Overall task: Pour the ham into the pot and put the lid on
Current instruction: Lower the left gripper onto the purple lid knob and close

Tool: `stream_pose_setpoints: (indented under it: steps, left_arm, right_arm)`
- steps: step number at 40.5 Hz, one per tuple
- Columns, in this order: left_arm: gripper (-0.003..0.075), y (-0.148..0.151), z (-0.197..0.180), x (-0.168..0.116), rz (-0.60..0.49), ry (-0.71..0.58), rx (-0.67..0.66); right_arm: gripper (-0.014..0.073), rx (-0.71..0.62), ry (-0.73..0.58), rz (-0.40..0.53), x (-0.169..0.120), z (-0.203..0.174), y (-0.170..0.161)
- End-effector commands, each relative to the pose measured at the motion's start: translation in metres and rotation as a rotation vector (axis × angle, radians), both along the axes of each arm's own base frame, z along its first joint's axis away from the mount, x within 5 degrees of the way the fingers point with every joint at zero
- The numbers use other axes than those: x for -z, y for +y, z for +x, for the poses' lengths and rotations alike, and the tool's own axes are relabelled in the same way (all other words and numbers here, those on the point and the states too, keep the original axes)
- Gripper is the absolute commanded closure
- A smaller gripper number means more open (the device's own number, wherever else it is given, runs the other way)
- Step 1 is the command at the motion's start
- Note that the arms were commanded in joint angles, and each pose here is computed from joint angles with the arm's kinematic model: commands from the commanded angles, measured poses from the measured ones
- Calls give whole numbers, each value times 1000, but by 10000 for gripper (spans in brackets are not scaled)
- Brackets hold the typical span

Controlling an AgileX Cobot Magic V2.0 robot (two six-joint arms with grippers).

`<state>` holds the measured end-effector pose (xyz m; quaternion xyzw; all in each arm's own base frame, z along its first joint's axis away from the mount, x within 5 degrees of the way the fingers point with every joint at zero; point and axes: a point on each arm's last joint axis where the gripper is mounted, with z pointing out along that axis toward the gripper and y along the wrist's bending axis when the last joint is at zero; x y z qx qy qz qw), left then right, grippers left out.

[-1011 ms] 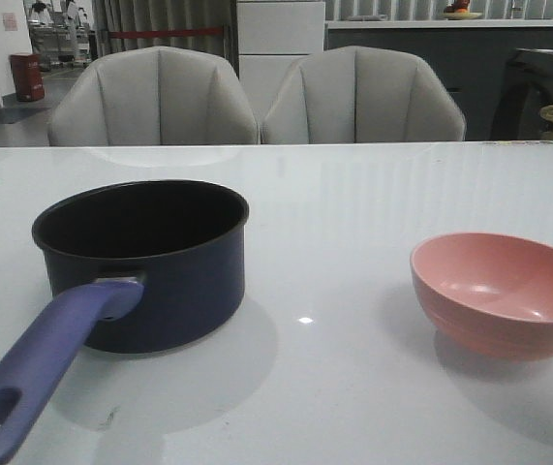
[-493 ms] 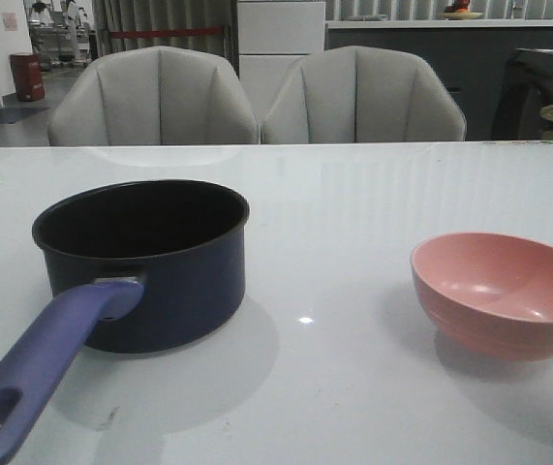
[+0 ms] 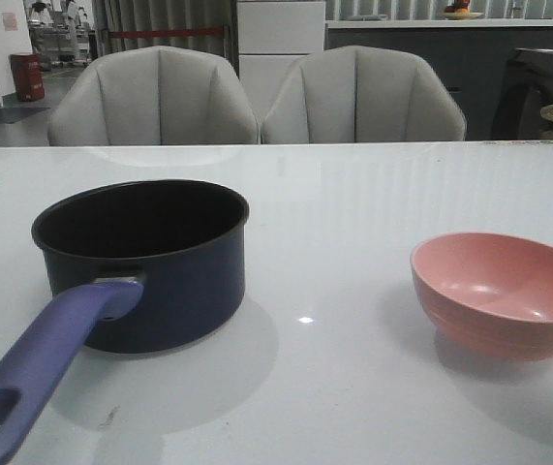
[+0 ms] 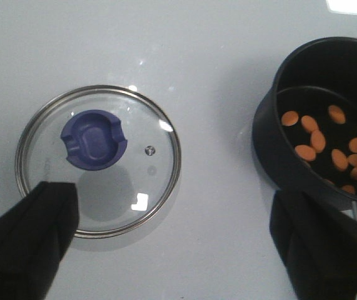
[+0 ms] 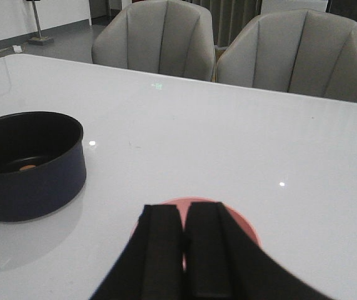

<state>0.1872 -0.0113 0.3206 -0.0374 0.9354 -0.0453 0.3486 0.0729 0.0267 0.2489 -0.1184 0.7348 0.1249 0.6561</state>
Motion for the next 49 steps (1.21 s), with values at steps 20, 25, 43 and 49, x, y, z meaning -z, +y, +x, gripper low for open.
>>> stream_pose_setpoints:
  steps: [20, 25, 43, 49]
  left_arm:
    - [48, 29, 102, 27, -23, 408, -27]
    - [48, 29, 116, 40, -34, 463, -15]
    - [48, 44, 146, 68, 1, 583, -31]
    - [48, 45, 153, 73, 4, 555, -35]
  right_arm:
    - [435, 9, -109, 36, -18, 1, -1]
    - [435, 9, -109, 36, -18, 1, -1]
    - [435, 9, -109, 36, -18, 1, -1]
    - [435, 9, -109, 36, -18, 1, -1]
